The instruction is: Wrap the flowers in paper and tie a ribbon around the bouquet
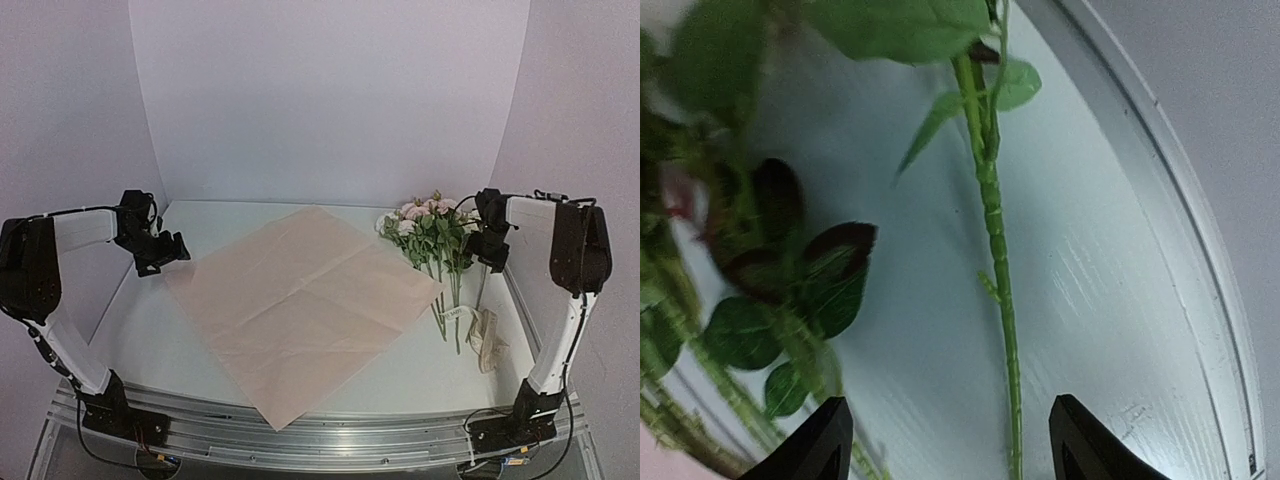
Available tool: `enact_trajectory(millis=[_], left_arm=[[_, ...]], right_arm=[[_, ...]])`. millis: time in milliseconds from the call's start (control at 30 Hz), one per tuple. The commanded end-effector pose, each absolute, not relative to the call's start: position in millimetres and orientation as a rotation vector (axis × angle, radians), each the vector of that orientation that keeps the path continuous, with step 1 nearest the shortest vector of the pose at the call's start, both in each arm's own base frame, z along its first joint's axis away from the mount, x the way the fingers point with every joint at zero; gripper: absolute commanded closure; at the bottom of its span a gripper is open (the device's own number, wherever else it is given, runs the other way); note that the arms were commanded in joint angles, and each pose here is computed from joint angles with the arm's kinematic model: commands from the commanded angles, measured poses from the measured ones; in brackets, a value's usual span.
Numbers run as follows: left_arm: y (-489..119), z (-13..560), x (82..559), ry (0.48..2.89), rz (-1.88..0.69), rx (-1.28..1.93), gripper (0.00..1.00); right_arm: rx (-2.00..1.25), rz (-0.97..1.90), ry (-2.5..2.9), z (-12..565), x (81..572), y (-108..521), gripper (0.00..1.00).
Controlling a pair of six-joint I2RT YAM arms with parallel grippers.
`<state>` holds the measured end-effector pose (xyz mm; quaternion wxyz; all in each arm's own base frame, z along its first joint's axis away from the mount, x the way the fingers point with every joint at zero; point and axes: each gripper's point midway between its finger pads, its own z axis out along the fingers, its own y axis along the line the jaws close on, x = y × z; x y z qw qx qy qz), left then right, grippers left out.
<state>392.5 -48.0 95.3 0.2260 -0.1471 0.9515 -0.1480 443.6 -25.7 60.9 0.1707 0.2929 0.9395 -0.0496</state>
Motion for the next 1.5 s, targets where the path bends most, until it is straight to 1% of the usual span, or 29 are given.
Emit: enact_trajectory(millis=[0, 200, 300, 400, 467, 500, 600, 700, 800, 933, 1100, 1200, 1300, 1333, 1400, 1467], left_arm=[[-52.9, 120.2, 396.9, 2.575, -0.467, -0.424, 0.09], [-55.7, 127.8, 402.9, 2.535, -0.493, -0.403, 0.10], [-57.0, 129.8, 405.8, 2.529, -0.502, -0.402, 0.10], [-57.2, 133.7, 410.7, 2.519, -0.506, -0.403, 0.11], [-57.8, 137.0, 414.5, 2.507, -0.512, -0.400, 0.11], [-58.6, 139.4, 416.5, 2.499, -0.519, -0.394, 0.11], [-63.9, 147.2, 420.7, 2.476, -0.550, -0.349, 0.12], [-68.5, 156.3, 424.5, 2.438, -0.572, -0.282, 0.13], [-74.5, 168.1, 426.4, 2.382, -0.598, -0.207, 0.13], [-86.9, 181.8, 426.9, 2.320, -0.640, -0.109, 0.14], [-98.4, 194.9, 427.2, 2.261, -0.649, -0.007, 0.13], [-101.7, 201.3, 427.7, 2.229, -0.643, 0.037, 0.14], [-103.3, 207.8, 428.0, 2.195, -0.629, 0.078, 0.14], [-104.2, 209.7, 428.2, 2.183, -0.625, 0.093, 0.14], [-105.1, 212.1, 427.9, 2.163, -0.619, 0.111, 0.14], [-107.4, 212.6, 425.7, 2.152, -0.621, 0.130, 0.14]], right_arm=[[0.863, -0.174, 2.754, 30.7, 447.7, -47.4, 0.35], [0.857, -0.127, 2.789, 2.0, 451.6, -54.6, 0.45], [0.857, -0.076, 2.820, -16.5, 449.4, -53.7, 0.61], [0.839, -0.041, 2.832, -25.7, 448.4, -52.8, 0.82], [0.782, -0.047, 2.831, -21.3, 452.9, -53.7, 0.97], [0.756, -0.063, 2.816, -14.3, 457.4, -55.9, 1.00], [0.672, -0.172, 2.699, 38.6, 475.1, -73.0, 1.00], [0.627, -0.283, 2.525, 114.4, 489.1, -91.7, 1.00], [0.540, -0.415, 2.362, 192.9, 492.3, -98.6, 1.00], [0.409, -0.567, 2.193, 273.9, 488.4, -81.9, 1.00], [0.298, -0.633, 1.968, 366.3, 476.0, -52.9, 1.00], [0.179, -0.680, 1.845, 416.4, 467.3, -17.5, 1.00], [0.068, -0.655, 1.762, 451.1, 457.1, 36.4, 1.00], [0.033, -0.592, 1.744, 458.1, 453.2, 61.6, 1.00], [-0.040, -0.369, 1.726, 460.8, 444.3, 122.6, 1.00], [-0.068, -0.033, 1.771, 442.6, 439.9, 185.8, 1.00]])
